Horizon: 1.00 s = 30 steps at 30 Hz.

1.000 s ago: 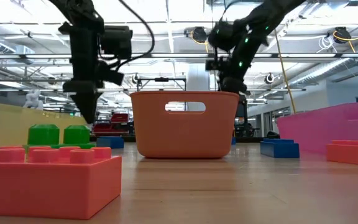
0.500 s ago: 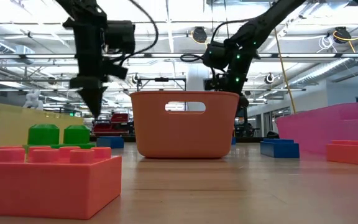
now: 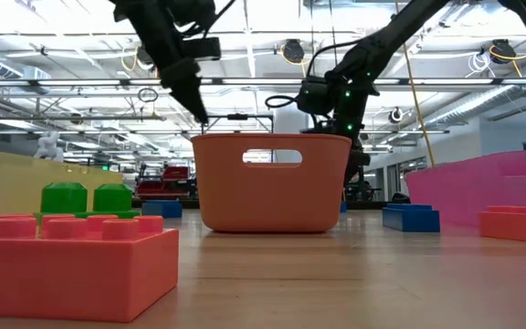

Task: Sort & place blocks by color
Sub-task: Put the blue game piece into the pink bin

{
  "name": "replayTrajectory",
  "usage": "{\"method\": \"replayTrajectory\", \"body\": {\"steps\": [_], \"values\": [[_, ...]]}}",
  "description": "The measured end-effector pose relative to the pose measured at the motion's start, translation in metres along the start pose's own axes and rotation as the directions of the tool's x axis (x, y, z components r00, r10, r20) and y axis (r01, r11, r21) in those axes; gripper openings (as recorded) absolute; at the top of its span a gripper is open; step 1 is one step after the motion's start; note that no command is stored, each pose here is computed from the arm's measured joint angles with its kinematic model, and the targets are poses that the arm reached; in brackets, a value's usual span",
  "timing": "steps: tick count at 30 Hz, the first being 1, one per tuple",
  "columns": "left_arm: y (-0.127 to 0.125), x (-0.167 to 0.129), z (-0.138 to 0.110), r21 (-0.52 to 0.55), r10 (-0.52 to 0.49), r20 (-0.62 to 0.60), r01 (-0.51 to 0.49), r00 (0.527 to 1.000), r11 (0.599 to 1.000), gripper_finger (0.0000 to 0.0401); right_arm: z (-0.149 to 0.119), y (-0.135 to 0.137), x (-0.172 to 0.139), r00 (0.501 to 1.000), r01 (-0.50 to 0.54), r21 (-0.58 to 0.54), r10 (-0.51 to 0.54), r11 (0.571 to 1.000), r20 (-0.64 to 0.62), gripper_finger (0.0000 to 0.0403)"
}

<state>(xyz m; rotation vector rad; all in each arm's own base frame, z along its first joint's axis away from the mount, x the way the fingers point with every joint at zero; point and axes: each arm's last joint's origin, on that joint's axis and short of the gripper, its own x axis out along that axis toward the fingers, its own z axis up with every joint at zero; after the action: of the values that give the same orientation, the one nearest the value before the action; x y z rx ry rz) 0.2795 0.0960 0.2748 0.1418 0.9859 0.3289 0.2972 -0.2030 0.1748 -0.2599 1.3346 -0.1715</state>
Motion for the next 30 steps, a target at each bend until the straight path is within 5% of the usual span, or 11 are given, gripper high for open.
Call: {"method": "replayTrajectory", "body": {"steps": [11, 30], "values": [[0.009, 0.005, -0.001, -0.026, -0.181, 0.248, 0.193, 0.952, 0.981, 0.0136, -0.010, -0.010, 0.001, 0.998, -0.058, 0.050, 0.057, 0.997, 0.030, 0.0254], [0.015, 0.027, -0.016, -0.059, -0.186, 0.401, 0.228, 0.897, 0.972, 0.0136, -0.014, -0.009, 0.028, 0.993, -0.113, 0.142, 0.116, 0.983, -0.008, 0.0248]]}}
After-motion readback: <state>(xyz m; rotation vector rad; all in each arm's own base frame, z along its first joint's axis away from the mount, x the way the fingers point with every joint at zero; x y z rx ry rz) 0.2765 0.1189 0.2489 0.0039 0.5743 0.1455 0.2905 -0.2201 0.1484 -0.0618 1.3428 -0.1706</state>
